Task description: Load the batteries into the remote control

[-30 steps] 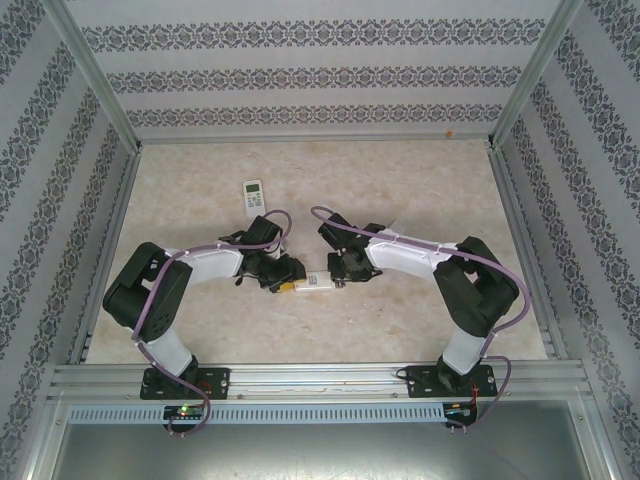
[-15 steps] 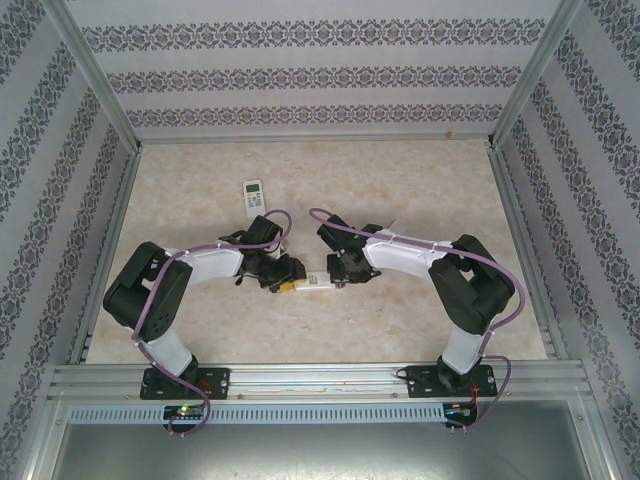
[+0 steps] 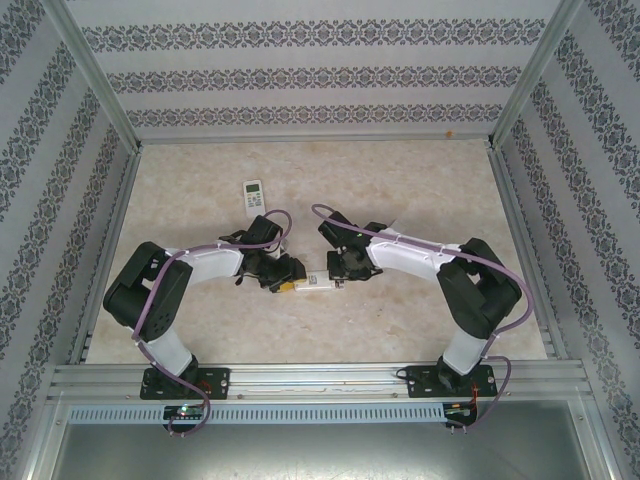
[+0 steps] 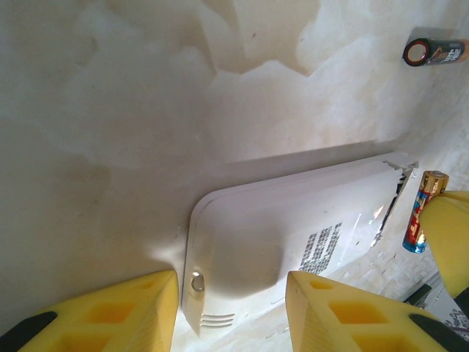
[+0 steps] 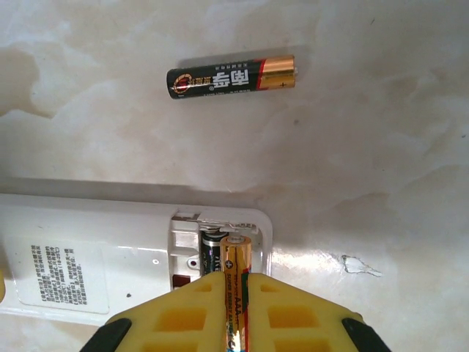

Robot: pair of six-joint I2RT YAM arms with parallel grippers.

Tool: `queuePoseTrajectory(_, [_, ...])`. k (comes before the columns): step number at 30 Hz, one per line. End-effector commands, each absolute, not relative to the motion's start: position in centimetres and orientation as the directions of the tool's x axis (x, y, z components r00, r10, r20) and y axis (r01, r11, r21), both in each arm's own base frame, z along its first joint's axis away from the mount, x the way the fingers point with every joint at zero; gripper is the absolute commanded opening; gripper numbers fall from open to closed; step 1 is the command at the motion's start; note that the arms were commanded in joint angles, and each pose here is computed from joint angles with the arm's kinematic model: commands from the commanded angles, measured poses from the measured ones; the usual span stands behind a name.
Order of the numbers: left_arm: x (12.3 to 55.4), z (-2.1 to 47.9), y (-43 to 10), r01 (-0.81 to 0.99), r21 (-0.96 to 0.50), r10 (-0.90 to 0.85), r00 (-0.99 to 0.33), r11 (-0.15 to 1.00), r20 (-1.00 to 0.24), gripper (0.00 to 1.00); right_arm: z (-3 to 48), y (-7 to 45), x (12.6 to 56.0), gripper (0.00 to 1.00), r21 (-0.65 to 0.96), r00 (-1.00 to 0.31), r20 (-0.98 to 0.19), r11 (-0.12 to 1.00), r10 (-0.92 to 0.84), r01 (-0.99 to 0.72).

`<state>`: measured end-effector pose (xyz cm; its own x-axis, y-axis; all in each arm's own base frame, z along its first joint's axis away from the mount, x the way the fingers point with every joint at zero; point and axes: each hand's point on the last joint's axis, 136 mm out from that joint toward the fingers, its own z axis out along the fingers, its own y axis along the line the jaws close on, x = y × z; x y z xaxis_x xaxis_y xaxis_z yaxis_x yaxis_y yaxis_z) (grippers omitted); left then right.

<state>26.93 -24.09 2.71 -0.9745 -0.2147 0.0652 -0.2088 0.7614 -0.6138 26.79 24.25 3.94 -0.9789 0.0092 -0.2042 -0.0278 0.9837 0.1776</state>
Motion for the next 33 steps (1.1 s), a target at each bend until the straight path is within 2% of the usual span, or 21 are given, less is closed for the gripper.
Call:
queuePoseTrajectory(1, [27.3,2.1,-23.8,-0.210,-0.595,-0.213,-0.975,0.776,0.067,0.44,3.9,24.2,27.2,0.13,0.158,-0.976,-0.218,0.987,0.021,-0.014])
queuePoseTrajectory(12, [27.3,2.0,-23.9,-0.211,-0.595,-0.213,-0.975,0.776,0.069,0.44,2.8,24.0,27.4,0.16,0.135,-0.976,-0.219,0.991,0.009,-0.021])
queuePoseTrajectory(19, [27.3,2.0,-23.9,-0.212,-0.596,-0.212,-0.975,0.775,0.070,0.44,2.3,24.1,27.3,0.24,0.133,-0.978,-0.207,0.991,0.009,-0.018])
queuePoseTrajectory(22, [27.3,2.1,-23.9,-0.211,-0.595,-0.213,-0.975,0.776,0.068,0.44,2.2,24.2,27.2,0.24,0.136,-0.980,-0.200,0.990,0.006,-0.021])
queuePoseTrajectory(29, [27.4,1.9,-23.9,-0.213,-0.594,-0.212,-0.975,0.776,0.071,0.44,3.3,23.9,27.3,0.15,0.134,-0.976,-0.216,0.991,0.002,-0.028])
queuePoseTrajectory(33, [27.5,1.9,-24.0,-0.213,-0.596,-0.211,-0.975,0.774,0.075,0.44,3.0,23.7,26.7,0.14,0.133,-0.982,-0.187,0.991,-0.004,-0.030])
